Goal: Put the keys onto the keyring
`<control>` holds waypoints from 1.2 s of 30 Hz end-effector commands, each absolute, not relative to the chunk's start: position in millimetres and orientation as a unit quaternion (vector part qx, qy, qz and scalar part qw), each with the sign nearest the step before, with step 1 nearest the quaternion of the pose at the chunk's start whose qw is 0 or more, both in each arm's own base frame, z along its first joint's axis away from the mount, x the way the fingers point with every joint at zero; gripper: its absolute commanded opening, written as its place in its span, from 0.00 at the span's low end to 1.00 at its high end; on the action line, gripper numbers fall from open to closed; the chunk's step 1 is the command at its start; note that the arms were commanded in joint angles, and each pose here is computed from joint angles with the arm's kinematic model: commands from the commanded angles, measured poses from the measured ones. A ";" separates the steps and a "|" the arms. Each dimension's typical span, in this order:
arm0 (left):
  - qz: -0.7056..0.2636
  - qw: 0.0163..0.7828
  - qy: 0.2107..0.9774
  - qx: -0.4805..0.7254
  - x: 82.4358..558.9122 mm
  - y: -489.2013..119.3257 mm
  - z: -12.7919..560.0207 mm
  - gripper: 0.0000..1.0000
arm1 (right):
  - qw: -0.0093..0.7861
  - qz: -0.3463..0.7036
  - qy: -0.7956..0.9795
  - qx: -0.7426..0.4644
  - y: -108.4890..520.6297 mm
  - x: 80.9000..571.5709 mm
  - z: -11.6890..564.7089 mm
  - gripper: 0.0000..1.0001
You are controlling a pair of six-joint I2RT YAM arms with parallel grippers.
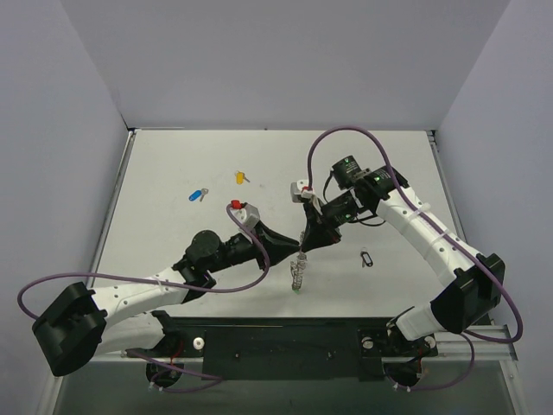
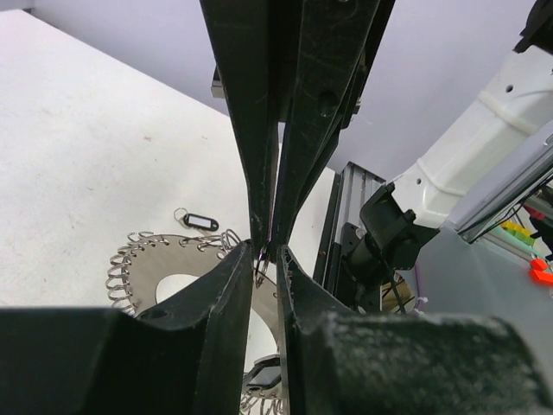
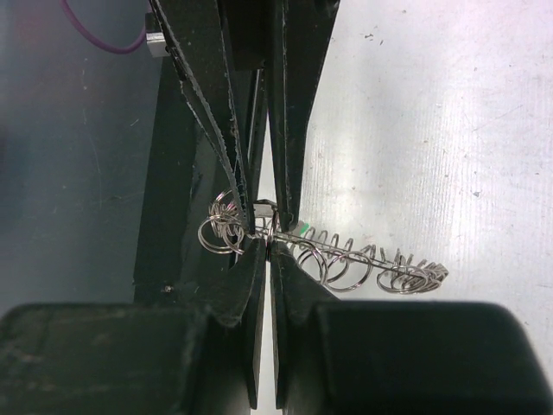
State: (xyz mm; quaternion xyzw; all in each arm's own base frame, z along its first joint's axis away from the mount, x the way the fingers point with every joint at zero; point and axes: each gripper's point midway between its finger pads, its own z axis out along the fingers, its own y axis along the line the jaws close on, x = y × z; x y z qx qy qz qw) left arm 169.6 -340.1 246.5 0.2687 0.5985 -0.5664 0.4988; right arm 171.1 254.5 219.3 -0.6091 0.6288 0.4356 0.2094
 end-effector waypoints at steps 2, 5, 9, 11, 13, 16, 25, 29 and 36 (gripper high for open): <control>-0.591 0.530 0.552 0.254 165.5 -338.7 276.9 0.28 | 0.209 0.477 0.615 -0.592 258.1 159.6 236.4 0.00; -0.594 0.524 0.552 0.259 162.7 -338.7 274.1 0.29 | 0.213 0.481 0.618 -0.585 257.2 162.6 238.3 0.00; -0.594 0.520 0.555 0.262 158.5 -335.4 268.1 0.30 | 0.218 0.482 0.619 -0.581 256.2 164.1 240.6 0.00; -0.591 0.518 0.559 0.264 156.4 -332.9 261.5 0.31 | 0.217 0.483 0.619 -0.580 256.4 164.1 240.9 0.00; -0.588 0.519 0.562 0.264 156.8 -331.5 259.3 0.33 | 0.217 0.484 0.619 -0.579 256.6 164.0 240.3 0.00; -0.589 0.517 0.560 0.267 155.5 -332.2 259.8 0.33 | 0.214 0.486 0.620 -0.577 257.0 164.1 239.6 0.00; -0.595 0.522 0.548 0.270 156.5 -338.6 267.4 0.33 | 0.213 0.487 0.621 -0.576 257.6 163.8 238.5 0.00; -0.595 0.523 0.546 0.273 156.5 -341.5 268.0 0.32 | 0.214 0.489 0.620 -0.576 258.0 163.7 238.9 0.00; -0.597 0.526 0.540 0.274 155.6 -342.7 272.1 0.28 | 0.212 0.489 0.621 -0.575 258.9 163.0 237.8 0.00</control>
